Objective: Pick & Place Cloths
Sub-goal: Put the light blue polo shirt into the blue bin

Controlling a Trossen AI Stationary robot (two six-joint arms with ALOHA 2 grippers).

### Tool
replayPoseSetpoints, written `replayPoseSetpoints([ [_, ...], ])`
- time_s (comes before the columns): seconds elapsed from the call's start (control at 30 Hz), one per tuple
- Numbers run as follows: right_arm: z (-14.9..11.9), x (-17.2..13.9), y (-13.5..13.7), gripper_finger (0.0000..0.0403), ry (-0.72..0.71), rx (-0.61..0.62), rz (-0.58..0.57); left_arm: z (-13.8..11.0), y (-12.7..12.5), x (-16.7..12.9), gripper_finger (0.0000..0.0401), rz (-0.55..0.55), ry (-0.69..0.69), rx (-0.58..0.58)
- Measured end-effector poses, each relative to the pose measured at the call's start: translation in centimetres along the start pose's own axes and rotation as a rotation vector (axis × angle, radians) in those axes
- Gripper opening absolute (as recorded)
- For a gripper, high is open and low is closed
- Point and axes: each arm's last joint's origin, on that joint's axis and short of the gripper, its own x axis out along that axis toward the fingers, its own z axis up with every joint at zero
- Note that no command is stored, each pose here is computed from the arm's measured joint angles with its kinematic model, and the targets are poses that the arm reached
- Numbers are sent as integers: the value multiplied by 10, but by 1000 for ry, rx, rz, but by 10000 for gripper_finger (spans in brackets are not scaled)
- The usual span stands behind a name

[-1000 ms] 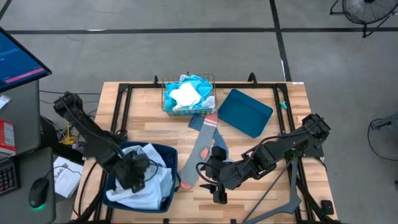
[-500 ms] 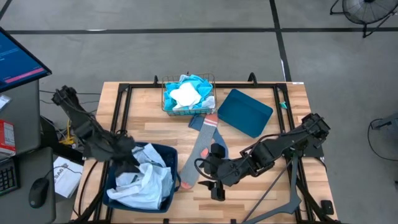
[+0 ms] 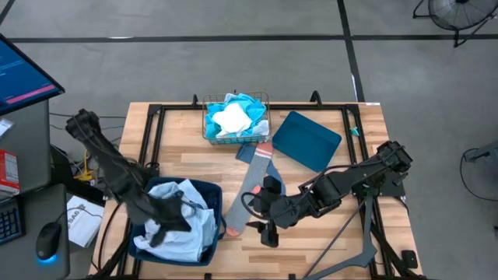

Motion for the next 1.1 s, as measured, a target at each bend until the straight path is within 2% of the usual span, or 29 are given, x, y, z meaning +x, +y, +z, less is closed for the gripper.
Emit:
replayPoseSetpoints([
  [0.13, 0, 0, 0, 272, 0, 0, 0, -16, -5, 28, 1, 50, 74, 97],
  [0.3, 1, 1, -2, 272, -1, 7, -6, -55, 11, 57, 1, 89, 114, 133],
  [0.4, 3, 2, -6, 272, -3, 24, -14, -84, 33, 67, 1, 130, 116, 88],
  [0.5, 4, 3, -9, 272, -4, 29, -20, -106, 56, 68, 1, 160, 60, -21],
  [0.63, 5, 4, -11, 272, -5, 41, -25, -127, 77, 66, 1, 126, 34, -149],
  [0.9, 3, 4, -13, 272, 24, 32, -42, -135, 86, 63, 2, 131, 43, -144],
  [1.1, 3, 6, -21, 272, 48, 34, -71, -120, 77, 52, 26, -7, -40, -237],
])
